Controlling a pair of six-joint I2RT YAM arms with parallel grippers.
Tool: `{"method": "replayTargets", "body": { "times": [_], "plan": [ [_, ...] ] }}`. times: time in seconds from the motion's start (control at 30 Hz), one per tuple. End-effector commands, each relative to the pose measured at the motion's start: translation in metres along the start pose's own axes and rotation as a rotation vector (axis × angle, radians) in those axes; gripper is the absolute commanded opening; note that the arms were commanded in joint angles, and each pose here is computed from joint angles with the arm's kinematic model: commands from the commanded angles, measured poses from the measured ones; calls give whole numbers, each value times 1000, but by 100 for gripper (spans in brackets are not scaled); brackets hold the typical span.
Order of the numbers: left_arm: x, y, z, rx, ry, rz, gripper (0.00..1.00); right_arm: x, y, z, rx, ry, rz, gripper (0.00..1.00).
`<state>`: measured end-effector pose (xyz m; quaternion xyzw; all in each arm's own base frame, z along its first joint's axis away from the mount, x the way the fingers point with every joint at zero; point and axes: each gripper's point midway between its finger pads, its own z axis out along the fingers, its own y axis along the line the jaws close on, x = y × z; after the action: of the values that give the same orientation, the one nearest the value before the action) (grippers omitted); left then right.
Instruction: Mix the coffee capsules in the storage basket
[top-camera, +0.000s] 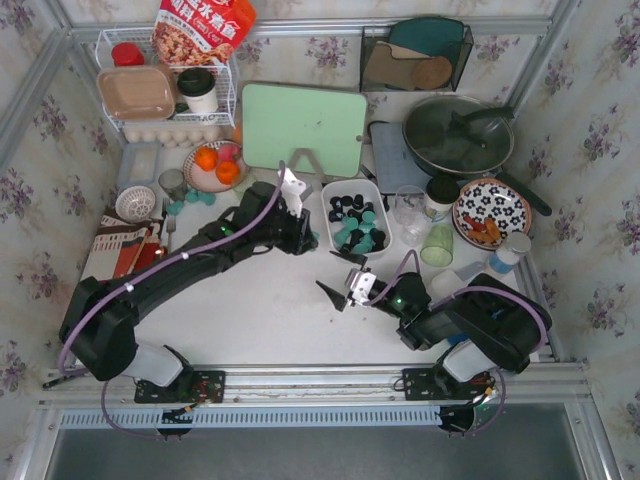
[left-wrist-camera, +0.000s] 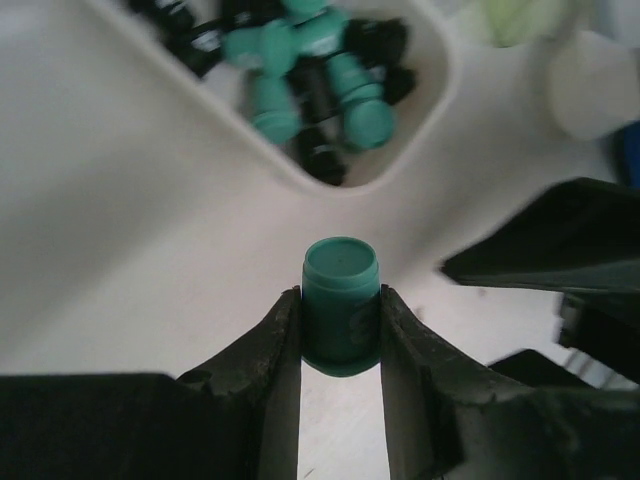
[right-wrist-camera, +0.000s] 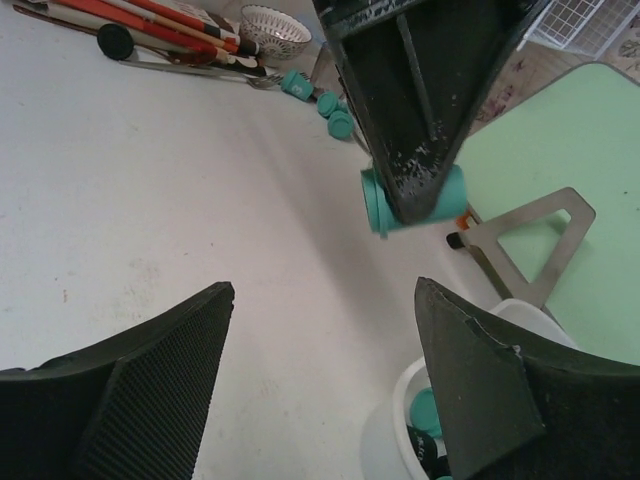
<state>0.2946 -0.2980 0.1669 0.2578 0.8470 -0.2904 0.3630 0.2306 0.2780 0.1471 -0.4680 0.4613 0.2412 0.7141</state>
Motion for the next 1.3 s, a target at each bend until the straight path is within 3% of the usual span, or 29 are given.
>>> {"method": "replayTargets", "body": {
  "times": [0.0,0.27,0.5,0.77,1.0,1.27],
  "plan": [
    [-33,-46,1,150,-166,81,15,-71,-38,3,153,-259,-156,79],
    [-22,-64,0,206,-152,119,15,-71,-52,3,227,-244,-166,75],
    [-11,-65,0,214,-127,115,15,-71,-66,-3,294,-210,-198,81],
    [-8,-71,1,235,-127,106,15,-79,-51,7,181,-233,-230,82],
    [-5,-80,-1,279,-122,109,15,-68,-39,17,96,-184,-236,67],
    [-13,-87,-14,294,-151,121,15,-45,-39,21,84,-86,-237,74]
  ]
}}
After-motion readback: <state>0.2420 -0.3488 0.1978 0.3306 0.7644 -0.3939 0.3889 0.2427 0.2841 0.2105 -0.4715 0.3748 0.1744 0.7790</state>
